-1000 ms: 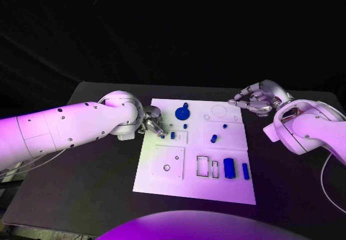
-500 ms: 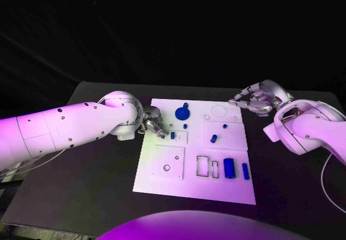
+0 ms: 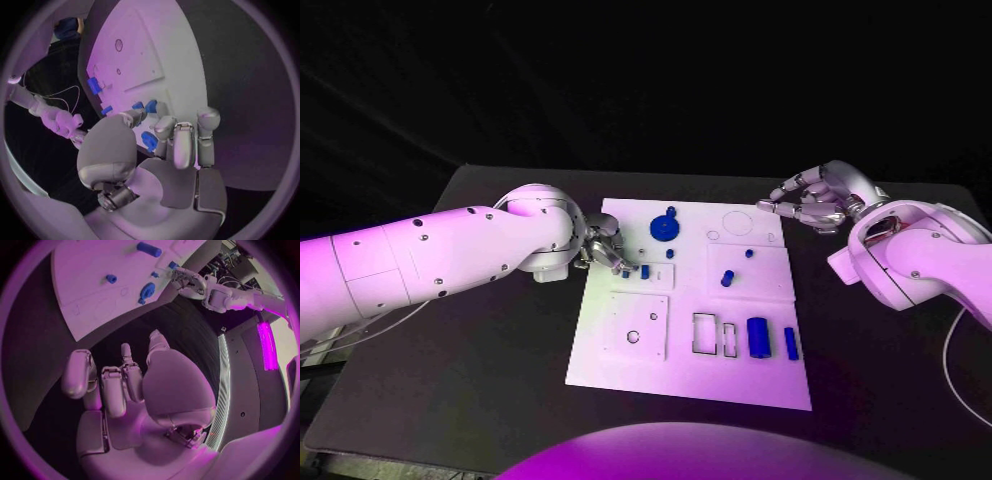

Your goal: Assemble the parts on the task board

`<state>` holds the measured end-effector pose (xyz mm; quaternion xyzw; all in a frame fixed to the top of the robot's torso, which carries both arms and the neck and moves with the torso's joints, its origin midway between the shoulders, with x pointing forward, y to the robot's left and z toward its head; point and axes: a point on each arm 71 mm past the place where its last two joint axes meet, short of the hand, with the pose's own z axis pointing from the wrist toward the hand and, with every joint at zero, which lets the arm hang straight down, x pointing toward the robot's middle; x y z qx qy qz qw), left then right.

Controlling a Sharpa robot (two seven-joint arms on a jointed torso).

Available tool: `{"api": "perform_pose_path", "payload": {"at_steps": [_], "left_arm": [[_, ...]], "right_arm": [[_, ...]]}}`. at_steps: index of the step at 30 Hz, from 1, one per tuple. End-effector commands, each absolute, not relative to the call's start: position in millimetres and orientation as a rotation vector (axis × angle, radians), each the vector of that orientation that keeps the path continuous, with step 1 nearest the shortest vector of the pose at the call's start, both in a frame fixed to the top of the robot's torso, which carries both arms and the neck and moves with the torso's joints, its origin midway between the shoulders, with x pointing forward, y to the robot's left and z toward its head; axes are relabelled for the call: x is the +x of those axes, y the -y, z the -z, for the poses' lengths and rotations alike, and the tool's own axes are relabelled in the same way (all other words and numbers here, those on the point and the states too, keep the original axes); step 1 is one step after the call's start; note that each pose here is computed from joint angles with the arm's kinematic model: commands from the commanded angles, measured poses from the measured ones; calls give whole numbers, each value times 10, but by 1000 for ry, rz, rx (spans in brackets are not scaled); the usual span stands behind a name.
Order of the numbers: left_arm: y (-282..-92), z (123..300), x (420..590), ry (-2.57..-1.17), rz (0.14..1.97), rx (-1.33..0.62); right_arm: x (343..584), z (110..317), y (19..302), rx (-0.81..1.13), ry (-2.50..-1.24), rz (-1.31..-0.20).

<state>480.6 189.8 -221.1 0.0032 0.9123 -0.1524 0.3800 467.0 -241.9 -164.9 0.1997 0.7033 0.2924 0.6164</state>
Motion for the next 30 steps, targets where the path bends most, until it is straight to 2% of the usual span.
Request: {"api": "perform_pose_path", "payload": {"at_steps": [1,21,26,30], "left_arm": [[-1885,2202,4790,-2310,408,-20],[-1988,1895,4855,-2098,583,-256],[-1892,1830,4872,-2015,761,-257],[-1773,1767,4875,-1837,899,-172]], "right_arm": [[4672,1643,2425,448,-1610,-672],[4678,1641,2438,450,-1602,-670],[4679,1638,2438,450,-1598,-671],[4679,1637,2435,448,-1596,-674]]}}
